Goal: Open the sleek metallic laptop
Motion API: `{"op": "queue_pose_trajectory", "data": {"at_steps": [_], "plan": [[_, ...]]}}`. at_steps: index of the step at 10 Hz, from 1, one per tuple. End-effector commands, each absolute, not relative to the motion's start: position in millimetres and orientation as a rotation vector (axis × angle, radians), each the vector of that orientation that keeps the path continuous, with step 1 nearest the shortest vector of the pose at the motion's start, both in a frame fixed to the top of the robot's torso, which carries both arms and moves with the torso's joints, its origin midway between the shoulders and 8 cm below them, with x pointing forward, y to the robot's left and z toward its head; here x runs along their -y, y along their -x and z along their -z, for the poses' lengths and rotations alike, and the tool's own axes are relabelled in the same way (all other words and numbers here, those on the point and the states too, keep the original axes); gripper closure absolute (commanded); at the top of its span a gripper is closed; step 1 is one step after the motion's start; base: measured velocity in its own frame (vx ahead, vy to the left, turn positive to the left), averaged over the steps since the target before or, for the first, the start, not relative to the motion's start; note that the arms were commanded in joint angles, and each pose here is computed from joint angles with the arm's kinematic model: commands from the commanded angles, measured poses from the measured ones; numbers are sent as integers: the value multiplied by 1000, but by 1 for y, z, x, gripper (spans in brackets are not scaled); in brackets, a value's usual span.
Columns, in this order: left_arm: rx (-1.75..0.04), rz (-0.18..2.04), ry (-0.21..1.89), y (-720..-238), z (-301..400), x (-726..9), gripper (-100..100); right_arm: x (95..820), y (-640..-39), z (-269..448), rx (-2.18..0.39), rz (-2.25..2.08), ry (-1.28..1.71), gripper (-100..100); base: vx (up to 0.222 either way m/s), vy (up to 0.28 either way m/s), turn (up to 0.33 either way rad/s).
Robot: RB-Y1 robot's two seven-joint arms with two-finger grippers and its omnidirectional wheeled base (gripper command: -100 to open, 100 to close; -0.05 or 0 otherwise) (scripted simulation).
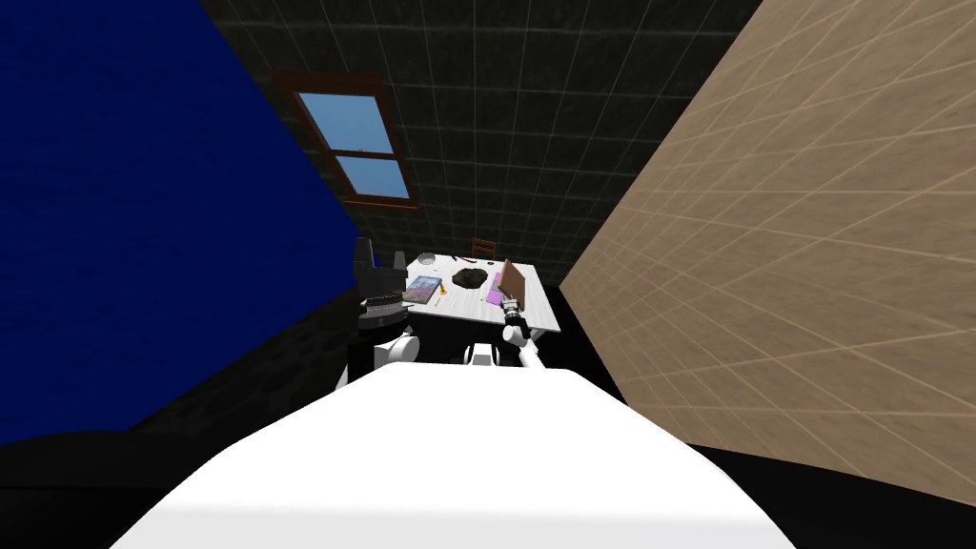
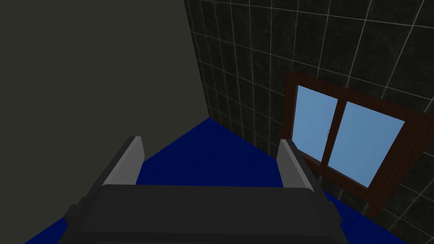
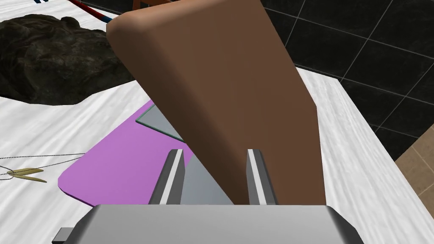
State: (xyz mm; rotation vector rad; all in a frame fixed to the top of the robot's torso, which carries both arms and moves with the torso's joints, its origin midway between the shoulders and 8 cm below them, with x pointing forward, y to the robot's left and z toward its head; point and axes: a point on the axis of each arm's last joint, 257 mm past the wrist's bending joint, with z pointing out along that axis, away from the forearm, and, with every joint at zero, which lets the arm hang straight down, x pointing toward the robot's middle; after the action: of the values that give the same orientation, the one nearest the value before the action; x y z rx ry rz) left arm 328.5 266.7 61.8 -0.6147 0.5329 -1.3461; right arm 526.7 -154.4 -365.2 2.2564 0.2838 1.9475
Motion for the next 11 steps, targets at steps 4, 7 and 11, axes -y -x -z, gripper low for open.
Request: {"op": "queue_pose_trajectory", "data": {"at_steps": [4, 7, 11], "plan": [[-533, 1346, 615, -329, -62, -267, 0, 177, -500, 403, -411, -1805, -2206, 100, 30, 60, 13], [-533, 1346, 615, -329, -62, -267, 0, 164, -520, 380, -423, -1839, -2171, -100, -24, -2, -45], [-533, 1346, 615, -329, -62, -267, 0, 151, -537, 364, -435, -1849, -2180, -100, -28, -5, -42]]}}
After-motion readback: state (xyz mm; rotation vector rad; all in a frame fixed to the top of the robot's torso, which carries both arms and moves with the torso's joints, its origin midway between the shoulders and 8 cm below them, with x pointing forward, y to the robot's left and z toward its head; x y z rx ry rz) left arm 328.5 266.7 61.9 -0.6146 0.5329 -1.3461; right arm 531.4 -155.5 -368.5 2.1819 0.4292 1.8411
